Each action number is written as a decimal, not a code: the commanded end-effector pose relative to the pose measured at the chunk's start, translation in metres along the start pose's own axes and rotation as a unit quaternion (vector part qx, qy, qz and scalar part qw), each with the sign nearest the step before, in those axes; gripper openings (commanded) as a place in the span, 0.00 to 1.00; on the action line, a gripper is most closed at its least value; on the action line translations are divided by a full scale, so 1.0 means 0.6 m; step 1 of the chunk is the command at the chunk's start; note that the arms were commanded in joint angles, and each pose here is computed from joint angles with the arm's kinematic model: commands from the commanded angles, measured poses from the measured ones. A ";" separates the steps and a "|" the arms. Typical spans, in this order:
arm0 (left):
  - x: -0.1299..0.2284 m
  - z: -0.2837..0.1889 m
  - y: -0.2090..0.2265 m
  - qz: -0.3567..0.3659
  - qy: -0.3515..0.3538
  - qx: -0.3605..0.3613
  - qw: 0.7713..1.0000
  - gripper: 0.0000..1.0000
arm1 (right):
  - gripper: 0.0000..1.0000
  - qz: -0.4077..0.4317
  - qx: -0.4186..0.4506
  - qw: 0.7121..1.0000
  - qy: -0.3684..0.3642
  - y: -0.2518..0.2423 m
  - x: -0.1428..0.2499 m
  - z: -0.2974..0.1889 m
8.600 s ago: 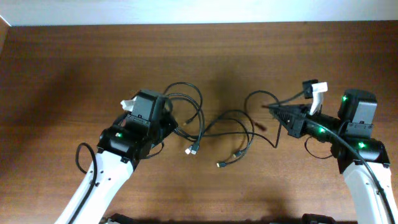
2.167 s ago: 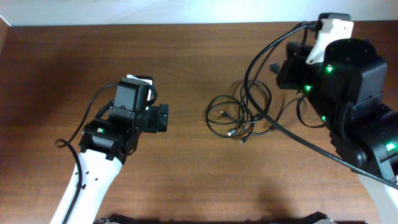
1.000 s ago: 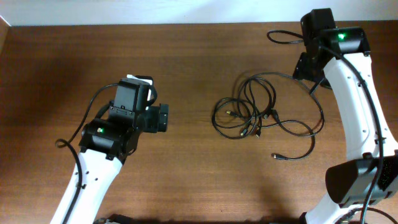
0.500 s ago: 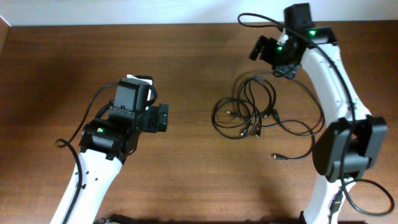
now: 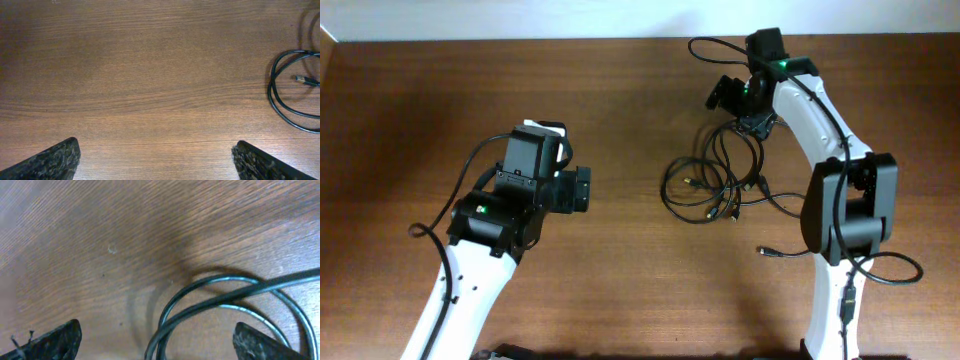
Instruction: Untangle cables
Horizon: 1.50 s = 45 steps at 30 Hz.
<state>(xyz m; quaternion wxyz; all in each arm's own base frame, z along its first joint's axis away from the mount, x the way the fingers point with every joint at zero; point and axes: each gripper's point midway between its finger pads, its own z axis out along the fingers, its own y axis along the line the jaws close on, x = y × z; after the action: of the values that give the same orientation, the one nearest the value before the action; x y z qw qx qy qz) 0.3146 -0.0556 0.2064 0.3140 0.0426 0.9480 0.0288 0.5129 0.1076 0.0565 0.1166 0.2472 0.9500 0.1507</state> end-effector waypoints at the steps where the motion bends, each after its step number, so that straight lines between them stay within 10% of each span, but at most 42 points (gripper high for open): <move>1: -0.011 -0.009 0.007 0.002 -0.012 -0.006 1.000 0.99 | 0.93 0.003 0.020 1.000 -0.006 -0.014 -0.003 0.025; 9: -0.011 -0.009 0.007 0.002 -0.012 -0.006 1.000 0.99 | 0.80 0.004 0.036 0.999 -0.004 -0.032 -0.003 0.070; 18: -0.011 -0.009 0.007 0.002 -0.012 -0.006 1.000 0.99 | 0.04 0.002 0.033 0.999 -0.007 -0.030 -0.006 0.080; 25: -0.011 -0.009 0.007 0.002 -0.012 -0.006 1.000 0.99 | 0.04 -0.003 0.019 1.000 -0.020 -0.008 -0.011 0.010; 32: -0.011 -0.009 0.007 0.002 -0.012 -0.006 1.000 0.99 | 0.04 -0.047 -0.097 0.988 -0.113 0.092 -0.026 -0.230; 45: -0.011 -0.009 0.007 0.002 -0.012 -0.006 1.000 0.99 | 0.04 -0.121 -0.333 0.863 -0.360 0.148 0.090 -0.773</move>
<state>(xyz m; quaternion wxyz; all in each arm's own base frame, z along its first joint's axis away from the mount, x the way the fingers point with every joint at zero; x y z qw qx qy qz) 0.3146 -0.0556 0.2064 0.3140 0.0426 0.9480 0.0288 0.3861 0.0988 0.4866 0.5212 0.1344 0.7766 0.3274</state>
